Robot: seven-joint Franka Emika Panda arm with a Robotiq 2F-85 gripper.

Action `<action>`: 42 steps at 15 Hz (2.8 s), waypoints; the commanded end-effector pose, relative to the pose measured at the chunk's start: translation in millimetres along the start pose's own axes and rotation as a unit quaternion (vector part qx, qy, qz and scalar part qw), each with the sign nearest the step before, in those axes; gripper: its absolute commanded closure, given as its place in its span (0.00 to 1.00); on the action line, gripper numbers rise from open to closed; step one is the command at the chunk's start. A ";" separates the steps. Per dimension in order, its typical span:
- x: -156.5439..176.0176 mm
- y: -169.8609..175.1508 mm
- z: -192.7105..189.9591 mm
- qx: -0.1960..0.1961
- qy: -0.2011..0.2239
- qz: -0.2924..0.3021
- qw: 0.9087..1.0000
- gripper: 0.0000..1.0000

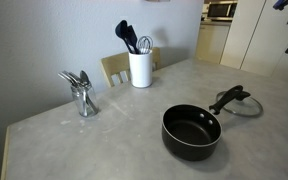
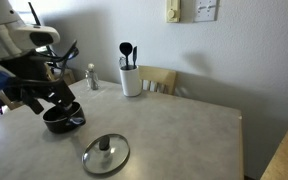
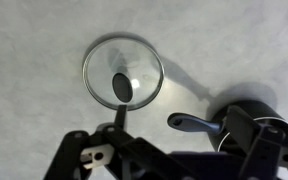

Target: Place the glass lid on top of the black pot

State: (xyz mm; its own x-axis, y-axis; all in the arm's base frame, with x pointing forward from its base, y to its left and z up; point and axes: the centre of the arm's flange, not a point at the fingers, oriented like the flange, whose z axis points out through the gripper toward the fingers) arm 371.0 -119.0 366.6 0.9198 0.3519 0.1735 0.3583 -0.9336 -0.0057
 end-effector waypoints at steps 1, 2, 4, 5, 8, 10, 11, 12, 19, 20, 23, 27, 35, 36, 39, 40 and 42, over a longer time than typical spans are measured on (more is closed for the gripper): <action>9.1 43.5 21.6 0.007 -0.023 -0.054 0.998 0.00; -2.5 18.5 7.4 0.003 -0.008 -0.034 0.999 0.00; -1.6 22.1 10.9 0.004 -0.014 -0.036 0.999 0.00; -0.5 20.7 10.0 0.003 -0.014 -0.037 0.999 0.00; 2.5 25.5 24.3 -0.015 -0.017 -0.047 0.999 0.00; 3.4 33.2 39.2 -0.024 -0.021 -0.051 0.998 0.00; 4.6 36.9 47.2 -0.026 -0.028 -0.052 0.998 0.00; 5.6 40.0 55.6 -0.028 -0.031 -0.053 0.998 0.00; 27.9 43.1 102.5 -0.023 -0.067 -0.117 0.991 0.00; 33.1 42.8 107.6 -0.021 -0.073 -0.136 0.988 0.00; 31.3 28.4 100.9 -0.018 -0.072 -0.129 0.989 0.00; 40.3 31.7 102.9 -0.021 -0.073 -0.140 0.987 0.00; 63.4 36.0 153.1 -0.011 -0.069 -0.103 0.992 0.00; 65.3 40.2 158.8 -0.014 -0.065 -0.096 0.993 0.00; 70.6 57.3 169.4 -0.021 -0.058 -0.076 0.995 0.00; 71.9 64.0 172.1 -0.020 -0.057 -0.069 0.996 0.00; 71.8 73.9 181.3 -0.016 -0.058 -0.057 0.997 0.00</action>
State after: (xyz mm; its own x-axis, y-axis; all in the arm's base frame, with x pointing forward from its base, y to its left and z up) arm 475.8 -134.6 216.9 0.8690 0.4930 0.0418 0.4914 -0.8698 0.0446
